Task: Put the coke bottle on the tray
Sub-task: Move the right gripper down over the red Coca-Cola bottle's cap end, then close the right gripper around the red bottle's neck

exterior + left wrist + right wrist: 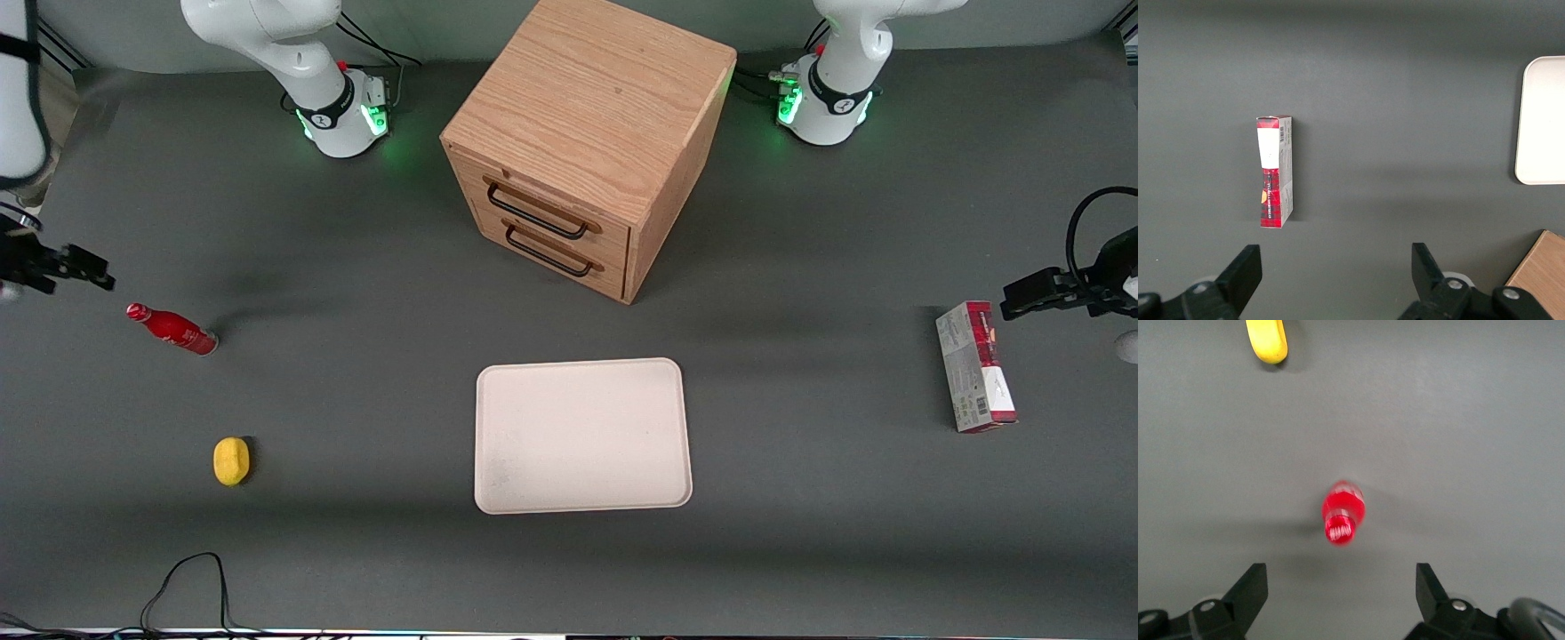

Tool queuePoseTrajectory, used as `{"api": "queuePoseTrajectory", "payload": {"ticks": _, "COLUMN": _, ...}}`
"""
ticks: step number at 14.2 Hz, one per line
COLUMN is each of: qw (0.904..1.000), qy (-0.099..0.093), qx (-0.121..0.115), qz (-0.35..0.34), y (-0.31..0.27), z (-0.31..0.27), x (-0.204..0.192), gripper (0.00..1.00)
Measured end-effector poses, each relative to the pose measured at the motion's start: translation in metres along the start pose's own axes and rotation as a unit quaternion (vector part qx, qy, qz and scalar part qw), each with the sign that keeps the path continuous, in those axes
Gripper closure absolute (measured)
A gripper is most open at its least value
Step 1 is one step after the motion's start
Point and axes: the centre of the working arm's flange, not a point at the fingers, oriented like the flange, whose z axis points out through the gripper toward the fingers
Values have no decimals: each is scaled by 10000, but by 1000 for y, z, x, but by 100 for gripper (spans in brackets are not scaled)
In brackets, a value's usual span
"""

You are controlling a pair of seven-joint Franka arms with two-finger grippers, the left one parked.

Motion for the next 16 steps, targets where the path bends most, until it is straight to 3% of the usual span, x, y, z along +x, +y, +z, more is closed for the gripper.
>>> {"api": "queuePoseTrajectory", "payload": {"ticks": 3, "qw": 9997, "qy": -6, "qx": 240, "qz": -53, "y": -4, "z": 51, "x": 10, "gripper": 2}}
{"api": "queuePoseTrajectory", "payload": {"ticks": 8, "qw": 9997, "qy": -108, "qx": 195, "qz": -58, "y": 0, "z": 93, "x": 1, "gripper": 6}}
{"api": "queuePoseTrajectory", "payload": {"ticks": 14, "qw": 9998, "qy": -98, "qx": 189, "qz": -37, "y": 6, "z": 92, "x": -2, "gripper": 68}}
{"api": "queuePoseTrajectory", "payload": {"ticks": 16, "qw": 9998, "qy": -91, "qx": 196, "qz": -42, "y": 3, "z": 92, "x": 0, "gripper": 68}}
